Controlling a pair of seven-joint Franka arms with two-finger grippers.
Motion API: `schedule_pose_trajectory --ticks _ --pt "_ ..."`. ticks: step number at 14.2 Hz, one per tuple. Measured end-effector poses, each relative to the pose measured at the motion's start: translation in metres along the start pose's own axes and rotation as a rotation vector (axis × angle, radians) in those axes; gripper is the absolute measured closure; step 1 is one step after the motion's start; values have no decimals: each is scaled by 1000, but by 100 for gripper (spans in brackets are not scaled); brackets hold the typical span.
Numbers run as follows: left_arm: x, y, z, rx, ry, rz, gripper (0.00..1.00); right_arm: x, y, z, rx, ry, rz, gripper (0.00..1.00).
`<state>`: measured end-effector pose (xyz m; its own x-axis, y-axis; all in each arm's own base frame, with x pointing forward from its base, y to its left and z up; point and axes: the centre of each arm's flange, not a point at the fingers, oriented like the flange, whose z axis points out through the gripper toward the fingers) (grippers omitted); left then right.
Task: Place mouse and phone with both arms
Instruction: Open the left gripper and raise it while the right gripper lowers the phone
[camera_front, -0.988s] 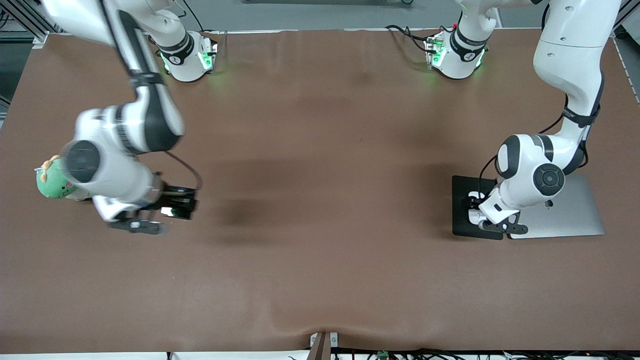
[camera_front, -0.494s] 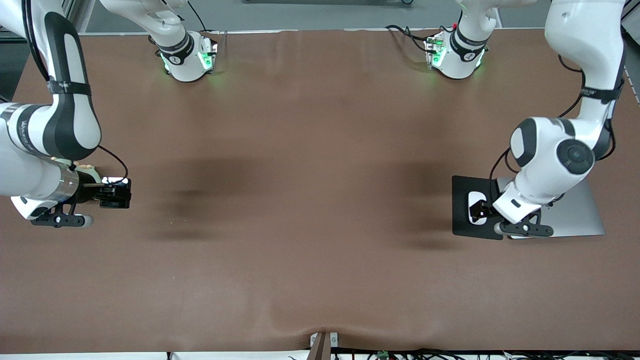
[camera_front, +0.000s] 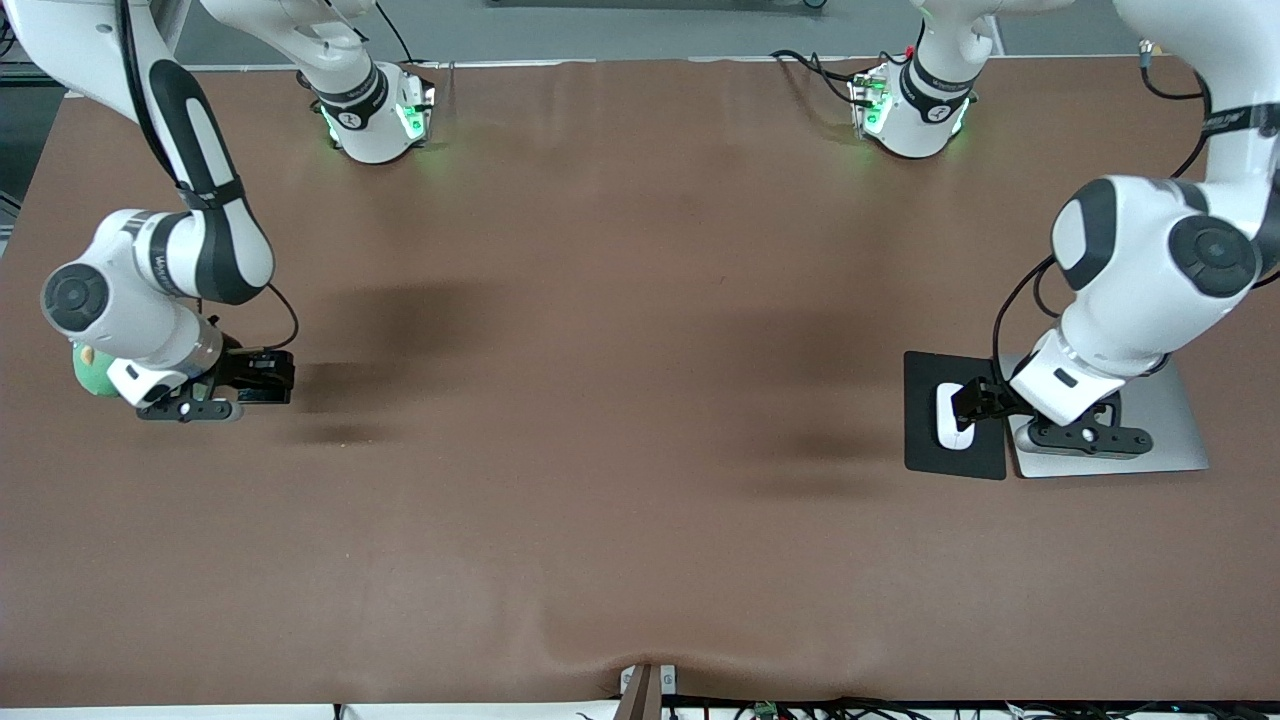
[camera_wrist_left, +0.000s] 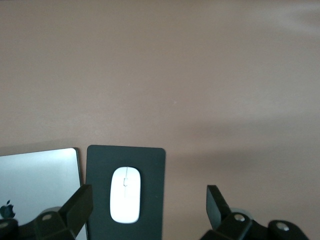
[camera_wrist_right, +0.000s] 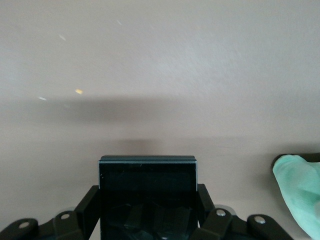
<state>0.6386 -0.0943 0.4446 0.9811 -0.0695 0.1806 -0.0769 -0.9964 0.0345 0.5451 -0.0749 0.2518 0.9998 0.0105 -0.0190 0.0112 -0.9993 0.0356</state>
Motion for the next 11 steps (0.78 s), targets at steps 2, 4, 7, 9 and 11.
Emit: schedule_pose_trajectory --ticks 2,4,7,9,11 --pt "6 16 -35 -7 -14 -2 0 -17 22 17 -5 14 -12 21" --pt "8 29 -68 -11 -36 8 0 -26 44 25 -6 10 -12 21" --pt "1 43 -109 -10 -59 28 0 -30 53 31 -11 24 -1 21" --pt "-12 49 -137 -2 -76 38 0 -31 54 37 -13 29 5 21" --pt "-27 51 -169 9 -78 41 0 -31 50 46 -11 24 0 21"
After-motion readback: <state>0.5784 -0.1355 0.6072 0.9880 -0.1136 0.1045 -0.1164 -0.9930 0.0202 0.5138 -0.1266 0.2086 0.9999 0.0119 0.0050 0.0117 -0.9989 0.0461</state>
